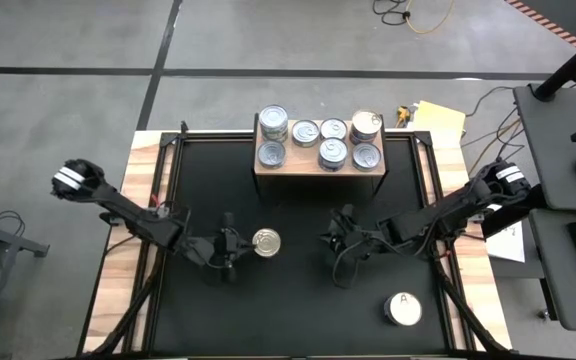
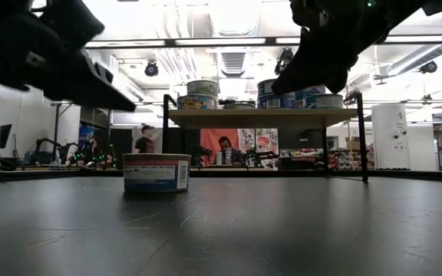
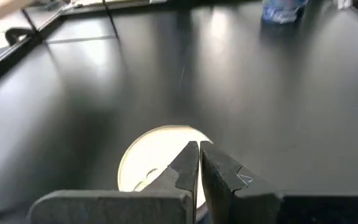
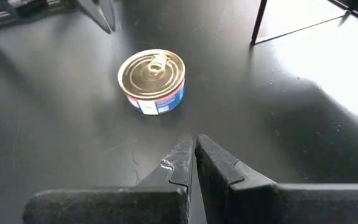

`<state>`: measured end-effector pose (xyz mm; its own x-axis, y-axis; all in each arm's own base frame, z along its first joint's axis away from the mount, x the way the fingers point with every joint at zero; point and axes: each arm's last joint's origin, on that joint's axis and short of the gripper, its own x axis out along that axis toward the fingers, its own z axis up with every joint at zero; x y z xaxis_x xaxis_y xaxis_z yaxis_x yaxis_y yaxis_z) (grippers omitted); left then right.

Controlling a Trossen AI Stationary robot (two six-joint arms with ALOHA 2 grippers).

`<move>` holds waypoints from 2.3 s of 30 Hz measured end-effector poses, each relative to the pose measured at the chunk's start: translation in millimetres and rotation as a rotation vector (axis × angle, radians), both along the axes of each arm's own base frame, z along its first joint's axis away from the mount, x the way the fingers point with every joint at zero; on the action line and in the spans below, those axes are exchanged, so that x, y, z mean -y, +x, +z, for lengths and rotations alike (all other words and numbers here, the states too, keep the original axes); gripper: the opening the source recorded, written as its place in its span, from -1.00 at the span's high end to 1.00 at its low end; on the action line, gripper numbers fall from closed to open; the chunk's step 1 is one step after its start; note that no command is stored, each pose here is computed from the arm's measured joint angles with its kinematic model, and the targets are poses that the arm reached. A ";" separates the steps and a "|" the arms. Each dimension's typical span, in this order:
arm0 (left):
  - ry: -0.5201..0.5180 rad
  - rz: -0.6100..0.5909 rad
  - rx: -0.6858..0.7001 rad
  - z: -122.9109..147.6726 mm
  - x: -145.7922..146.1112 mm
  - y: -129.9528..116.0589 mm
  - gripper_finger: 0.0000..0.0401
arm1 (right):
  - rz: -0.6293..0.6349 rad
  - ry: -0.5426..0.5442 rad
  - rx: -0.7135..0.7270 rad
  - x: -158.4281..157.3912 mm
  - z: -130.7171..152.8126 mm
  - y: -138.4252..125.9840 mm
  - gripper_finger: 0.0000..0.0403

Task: Stack canned seafood by type on shelf
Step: Stack the blue pink tuna can on top of the blue pink tuna can on the shelf

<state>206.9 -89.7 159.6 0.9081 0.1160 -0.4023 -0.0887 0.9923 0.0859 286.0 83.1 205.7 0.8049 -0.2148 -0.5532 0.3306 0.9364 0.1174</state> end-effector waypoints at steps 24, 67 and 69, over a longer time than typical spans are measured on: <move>0.011 0.112 -0.131 -41.5 11.7 25.1 1.00 | -0.120 0.202 0.047 -2.6 -11.5 7.4 0.94; -0.016 0.128 -0.138 -48.5 10.5 16.6 1.00 | -0.222 0.438 0.187 9.1 -49.9 48.7 -0.35; -0.016 0.129 -0.139 -48.7 10.5 16.6 1.00 | -0.222 0.438 0.186 9.1 -49.8 48.9 -0.42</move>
